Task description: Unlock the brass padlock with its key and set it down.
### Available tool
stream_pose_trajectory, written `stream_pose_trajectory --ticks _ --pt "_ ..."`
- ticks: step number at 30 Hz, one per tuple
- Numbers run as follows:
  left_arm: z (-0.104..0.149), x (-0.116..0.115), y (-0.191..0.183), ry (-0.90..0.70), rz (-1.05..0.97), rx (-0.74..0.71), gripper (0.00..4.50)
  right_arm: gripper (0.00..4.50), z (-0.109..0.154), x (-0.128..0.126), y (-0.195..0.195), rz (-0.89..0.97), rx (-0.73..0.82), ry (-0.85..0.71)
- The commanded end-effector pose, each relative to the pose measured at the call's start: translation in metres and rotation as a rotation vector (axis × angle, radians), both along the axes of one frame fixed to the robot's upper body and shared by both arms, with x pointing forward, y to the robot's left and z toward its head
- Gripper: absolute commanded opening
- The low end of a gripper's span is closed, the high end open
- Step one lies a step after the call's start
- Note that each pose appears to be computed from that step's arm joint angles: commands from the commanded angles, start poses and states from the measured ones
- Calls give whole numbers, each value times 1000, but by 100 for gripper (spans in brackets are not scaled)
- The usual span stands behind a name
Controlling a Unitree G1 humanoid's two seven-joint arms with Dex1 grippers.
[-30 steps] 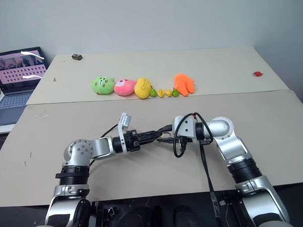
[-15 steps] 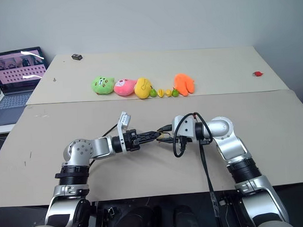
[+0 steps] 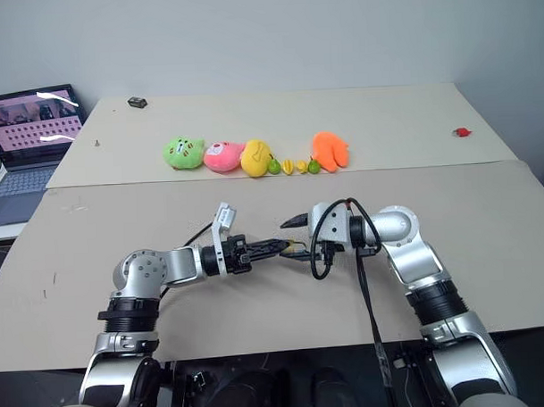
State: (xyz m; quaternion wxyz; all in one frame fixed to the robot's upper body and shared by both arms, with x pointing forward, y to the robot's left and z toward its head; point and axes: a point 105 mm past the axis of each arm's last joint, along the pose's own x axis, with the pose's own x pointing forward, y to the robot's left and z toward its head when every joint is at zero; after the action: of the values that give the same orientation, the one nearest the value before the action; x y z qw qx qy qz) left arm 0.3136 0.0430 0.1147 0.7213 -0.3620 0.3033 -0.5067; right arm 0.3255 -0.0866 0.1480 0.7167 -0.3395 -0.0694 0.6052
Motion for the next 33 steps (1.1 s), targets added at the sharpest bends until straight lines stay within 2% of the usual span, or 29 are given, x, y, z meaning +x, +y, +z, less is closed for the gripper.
stream_pose_trajectory --ticks 1,11,15,24,30,33 --pt "7 -2 -1 -26 -5 -25 2 416 11 0 -2 11 -1 -25" --pt "13 -2 15 -29 36 -53 2 416 17 6 -43 -80 -43 48" --pt "17 -4 22 -32 35 -54 2 327 14 9 -49 -98 -42 40" --pt "31 -7 19 -40 28 -103 2 9 3 10 -49 -98 -39 53" --pt "31 -8 12 -36 20 -110 2 9 2 13 -40 -104 -54 46" --pt "30 -8 10 -30 19 -111 2 9 15 10 -33 -75 -25 35"
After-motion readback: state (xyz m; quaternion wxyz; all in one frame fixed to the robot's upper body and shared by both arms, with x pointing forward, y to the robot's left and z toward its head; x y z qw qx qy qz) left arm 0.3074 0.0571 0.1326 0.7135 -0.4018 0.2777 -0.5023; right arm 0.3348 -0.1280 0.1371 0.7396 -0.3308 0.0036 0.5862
